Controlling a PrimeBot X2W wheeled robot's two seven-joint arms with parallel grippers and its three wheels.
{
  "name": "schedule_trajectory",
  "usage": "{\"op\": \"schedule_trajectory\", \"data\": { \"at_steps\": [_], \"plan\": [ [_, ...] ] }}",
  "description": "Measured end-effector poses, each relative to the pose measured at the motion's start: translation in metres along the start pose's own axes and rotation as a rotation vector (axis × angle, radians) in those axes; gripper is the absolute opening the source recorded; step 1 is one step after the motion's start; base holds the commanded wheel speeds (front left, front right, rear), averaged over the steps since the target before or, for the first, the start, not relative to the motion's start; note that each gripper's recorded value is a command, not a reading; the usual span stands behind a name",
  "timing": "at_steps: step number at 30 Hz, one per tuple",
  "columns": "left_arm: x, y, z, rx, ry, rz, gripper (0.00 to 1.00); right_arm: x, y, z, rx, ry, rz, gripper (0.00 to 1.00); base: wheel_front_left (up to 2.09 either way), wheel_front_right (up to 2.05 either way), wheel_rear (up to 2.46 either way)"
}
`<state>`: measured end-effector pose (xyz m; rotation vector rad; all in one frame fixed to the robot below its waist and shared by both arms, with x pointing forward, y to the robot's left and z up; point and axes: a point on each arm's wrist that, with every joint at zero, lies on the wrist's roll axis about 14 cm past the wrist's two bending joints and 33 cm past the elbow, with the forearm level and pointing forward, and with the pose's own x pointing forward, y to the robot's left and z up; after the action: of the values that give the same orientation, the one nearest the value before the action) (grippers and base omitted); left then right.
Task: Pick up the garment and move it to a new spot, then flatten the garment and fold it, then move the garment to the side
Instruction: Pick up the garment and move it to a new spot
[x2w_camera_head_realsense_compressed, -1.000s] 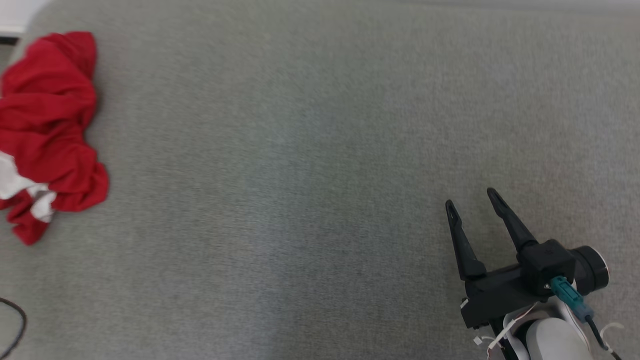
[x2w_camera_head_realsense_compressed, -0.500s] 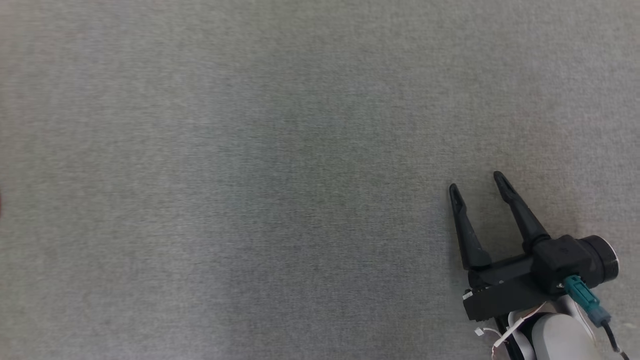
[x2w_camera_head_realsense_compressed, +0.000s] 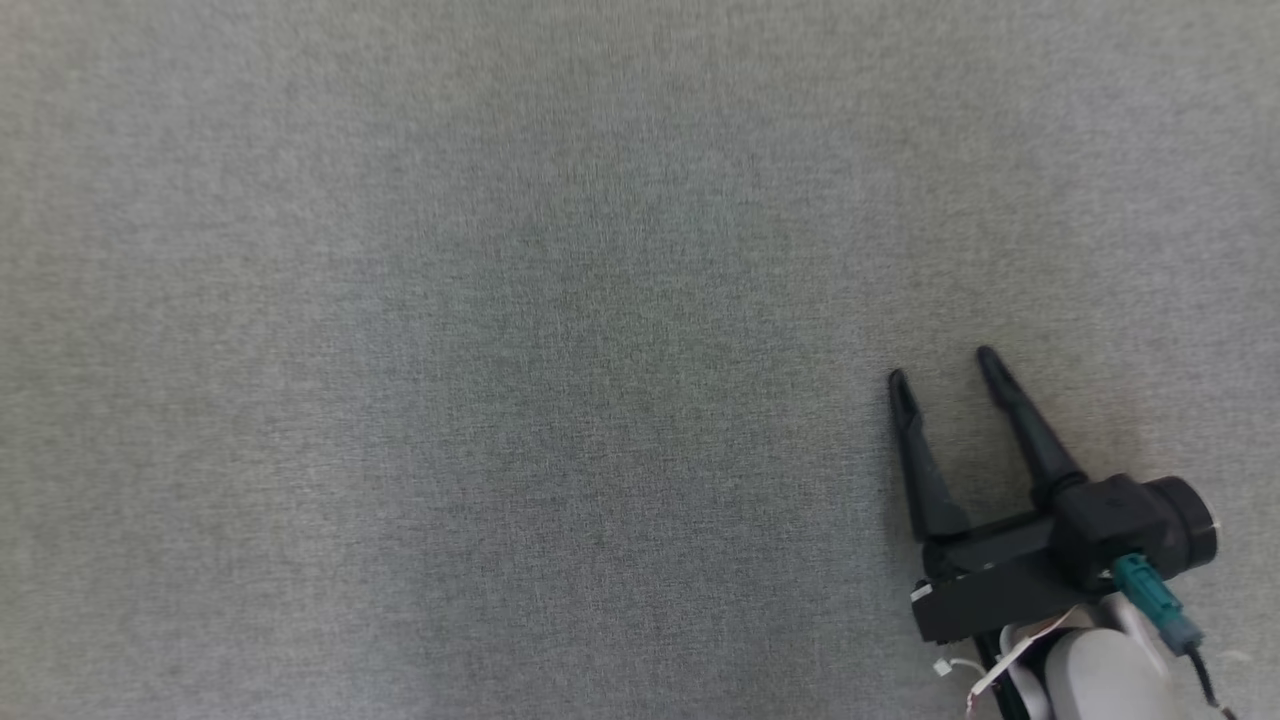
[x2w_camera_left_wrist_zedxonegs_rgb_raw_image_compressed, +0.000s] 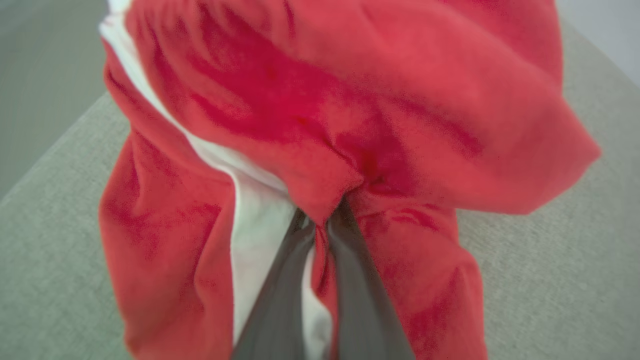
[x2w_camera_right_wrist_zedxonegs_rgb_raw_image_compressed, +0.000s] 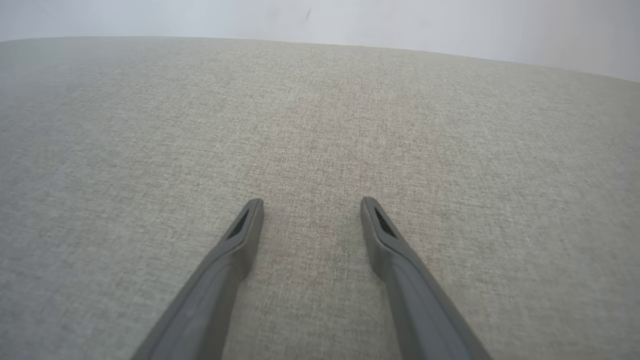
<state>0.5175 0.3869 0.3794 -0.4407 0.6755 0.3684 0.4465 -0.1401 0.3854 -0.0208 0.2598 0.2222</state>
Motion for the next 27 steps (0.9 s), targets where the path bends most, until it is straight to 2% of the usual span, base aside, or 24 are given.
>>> {"op": "schedule_trajectory", "data": {
  "at_steps": [8,14,17,21,27],
  "plan": [
    [-0.048,-0.018,0.067,0.094,-0.24,-0.085,0.0,-0.009,0.011,0.017,0.032,-0.049,0.016,1.0,0.0,0.0,0.0],
    [-0.103,-0.053,0.115,0.174,-0.398,-0.202,0.0,-0.026,0.012,0.032,0.054,-0.091,0.003,1.0,0.0,0.0,0.0],
    [-0.133,-0.079,0.127,0.243,-0.453,-0.278,0.0,-0.039,0.012,0.037,0.063,-0.107,-0.009,1.0,0.0,0.0,0.0],
    [-0.179,-0.129,0.137,0.327,-0.526,-0.418,0.0,-0.055,0.013,0.052,0.077,-0.155,-0.019,1.0,0.0,0.0,0.0],
    [-0.25,-0.222,0.122,0.349,-0.616,-0.708,0.0,-0.082,0.018,0.071,0.108,-0.223,-0.019,1.0,0.0,0.0,0.0]
  ]
}}
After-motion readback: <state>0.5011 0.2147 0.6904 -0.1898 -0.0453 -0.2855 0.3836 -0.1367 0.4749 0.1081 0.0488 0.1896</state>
